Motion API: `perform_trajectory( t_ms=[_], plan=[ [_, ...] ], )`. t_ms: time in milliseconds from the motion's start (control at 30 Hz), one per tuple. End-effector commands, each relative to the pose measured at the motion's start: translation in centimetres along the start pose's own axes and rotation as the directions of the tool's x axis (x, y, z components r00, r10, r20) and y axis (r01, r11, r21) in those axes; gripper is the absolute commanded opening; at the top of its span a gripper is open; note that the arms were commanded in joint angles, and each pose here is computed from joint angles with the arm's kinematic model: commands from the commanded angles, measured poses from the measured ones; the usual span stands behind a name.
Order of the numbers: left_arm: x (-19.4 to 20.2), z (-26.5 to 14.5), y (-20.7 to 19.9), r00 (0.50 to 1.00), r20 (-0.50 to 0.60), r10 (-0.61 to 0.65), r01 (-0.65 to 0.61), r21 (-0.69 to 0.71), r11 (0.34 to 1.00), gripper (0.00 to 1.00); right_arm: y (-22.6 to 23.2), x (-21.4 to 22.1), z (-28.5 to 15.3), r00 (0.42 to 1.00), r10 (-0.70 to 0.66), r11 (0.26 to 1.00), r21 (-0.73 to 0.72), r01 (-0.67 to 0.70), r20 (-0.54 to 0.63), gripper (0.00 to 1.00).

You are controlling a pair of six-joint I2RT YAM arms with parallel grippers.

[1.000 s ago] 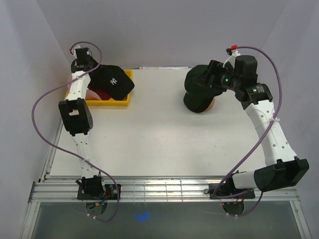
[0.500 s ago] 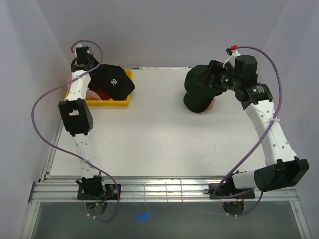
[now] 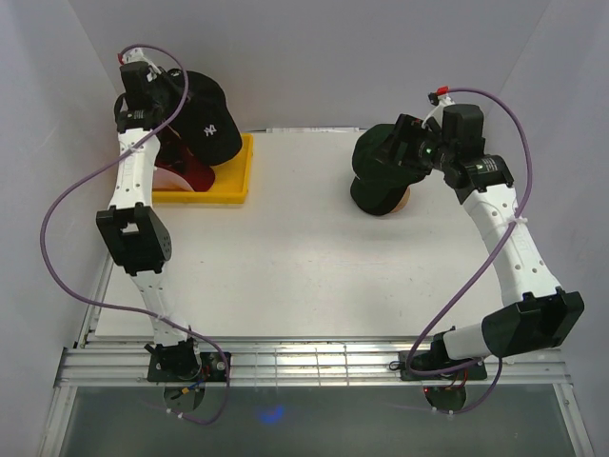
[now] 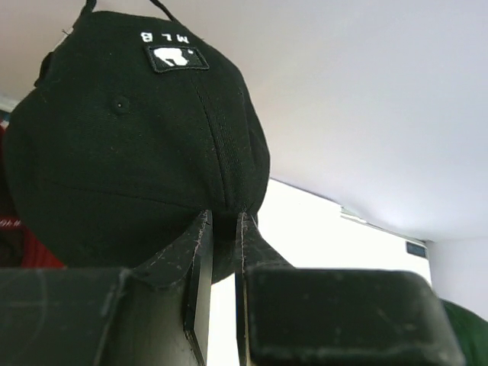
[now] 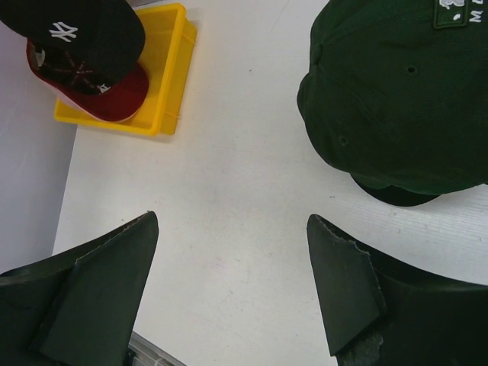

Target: Stack the hats

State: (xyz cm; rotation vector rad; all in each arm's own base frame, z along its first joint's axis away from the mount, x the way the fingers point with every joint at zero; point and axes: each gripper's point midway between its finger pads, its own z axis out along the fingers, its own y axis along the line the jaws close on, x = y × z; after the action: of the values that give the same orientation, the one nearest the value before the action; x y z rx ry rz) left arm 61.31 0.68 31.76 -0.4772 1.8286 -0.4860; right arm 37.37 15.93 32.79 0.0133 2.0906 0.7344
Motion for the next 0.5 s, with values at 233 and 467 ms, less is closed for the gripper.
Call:
perform_trajectory(
  t_ms=[233,467],
  plan=[
    [-3.6,-8.8,-11.8,0.993,0.056,0.101,-0.115,0.371,0.921,0.0,-0.9,-5.0,-1.4,0.992,-0.023,0.999,0.033,0.019,0.121,0.84],
    [-2.1,-13.1,-18.8,0.996,0.023,0.089,-0.087,0.556,0.827,0.0,-3.7,-7.3,-2.8,0.986,0.045,0.998,0.038,-0.051,0.159,0.84]
  ],
)
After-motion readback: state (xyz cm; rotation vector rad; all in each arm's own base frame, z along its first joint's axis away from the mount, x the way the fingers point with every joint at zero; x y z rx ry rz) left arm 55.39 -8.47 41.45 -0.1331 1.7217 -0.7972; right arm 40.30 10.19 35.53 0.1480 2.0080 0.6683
